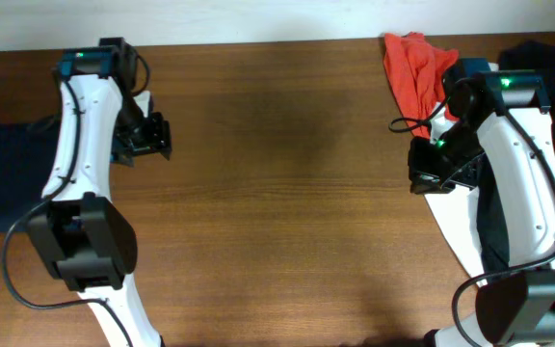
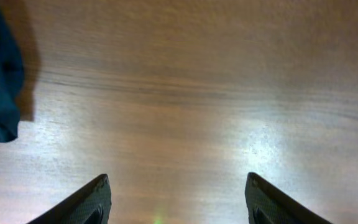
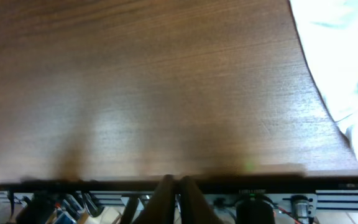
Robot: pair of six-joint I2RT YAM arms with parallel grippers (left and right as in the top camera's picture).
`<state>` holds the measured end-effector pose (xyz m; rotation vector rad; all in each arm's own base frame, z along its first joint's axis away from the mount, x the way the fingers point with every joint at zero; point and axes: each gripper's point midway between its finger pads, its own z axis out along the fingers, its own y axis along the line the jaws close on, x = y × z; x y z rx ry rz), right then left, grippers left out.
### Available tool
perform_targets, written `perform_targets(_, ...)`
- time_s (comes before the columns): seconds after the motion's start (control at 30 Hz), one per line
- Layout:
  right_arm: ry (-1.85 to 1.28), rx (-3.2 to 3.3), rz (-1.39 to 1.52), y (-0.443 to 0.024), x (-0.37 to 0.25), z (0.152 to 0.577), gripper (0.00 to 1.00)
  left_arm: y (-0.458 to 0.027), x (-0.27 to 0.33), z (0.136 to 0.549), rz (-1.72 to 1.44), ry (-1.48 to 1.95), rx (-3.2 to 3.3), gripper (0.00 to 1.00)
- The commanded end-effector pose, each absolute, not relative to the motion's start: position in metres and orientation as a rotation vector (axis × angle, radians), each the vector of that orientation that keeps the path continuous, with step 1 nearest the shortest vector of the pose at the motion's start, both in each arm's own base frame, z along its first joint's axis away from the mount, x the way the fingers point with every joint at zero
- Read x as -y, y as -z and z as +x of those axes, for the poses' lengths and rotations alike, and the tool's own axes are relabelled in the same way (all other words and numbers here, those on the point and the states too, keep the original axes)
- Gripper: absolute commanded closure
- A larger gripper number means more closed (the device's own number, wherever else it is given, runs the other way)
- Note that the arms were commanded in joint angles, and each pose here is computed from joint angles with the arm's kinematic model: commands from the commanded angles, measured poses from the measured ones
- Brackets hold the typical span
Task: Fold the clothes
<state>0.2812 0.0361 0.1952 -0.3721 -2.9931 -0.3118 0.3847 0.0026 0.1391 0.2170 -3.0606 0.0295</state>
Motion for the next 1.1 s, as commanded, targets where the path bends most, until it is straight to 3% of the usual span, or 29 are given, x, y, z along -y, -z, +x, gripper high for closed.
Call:
perform_targets(0.0, 0.273, 3.092, -0.314, -0.216, -0.028, 0.273, 0.92, -0.142, 0.025, 0.378, 0.091, -0.036, 3.050, 0.32)
perform_targets(0.23, 0.232, 3.535, -0.279, -0.289, -0.015, 0.235, 0.86, -0.190, 0.074, 0.358, -0.163, 0.021, 3.176, 0.33)
perform_targets(0.37, 0.270, 3.611, -0.220, -0.267, -0.018, 0.208, 0.78, -0.232, 0.078, 0.332, -0.216, -0.024, 3.361, 0.33)
perform_targets(0.43, 0.347, 3.616, -0.086, -0.249, -0.028, 0.196, 0.69, -0.249, 0.073, 0.316, -0.219, -0.068, 3.495, 0.33)
perform_targets(0.57, 0.368, 3.660, 0.020, -0.242, -0.032, 0.175, 0.64, -0.265, 0.052, 0.276, -0.157, -0.052, 3.743, 0.32)
perform_targets(0.67, 0.373, 3.718, 0.089, -0.250, -0.033, 0.169, 0.62, -0.266, 0.035, 0.248, -0.047, -0.022, 3.887, 0.23)
perform_targets(0.7, 0.374, 3.723, 0.089, -0.251, -0.033, 0.169, 0.13, -0.264, 0.025, 0.236, 0.081, 0.004, 3.928, 0.01)
perform_targets(0.73, 0.373, 3.720, 0.088, -0.251, -0.033, 0.169, 0.01, -0.263, 0.022, 0.230, 0.100, 0.009, 3.941, 0.01)
perform_targets(1.07, 0.371, 3.716, 0.088, -0.250, -0.033, 0.169, 0.01, -0.262, 0.018, 0.212, 0.105, 0.005, 3.956, 0.01)
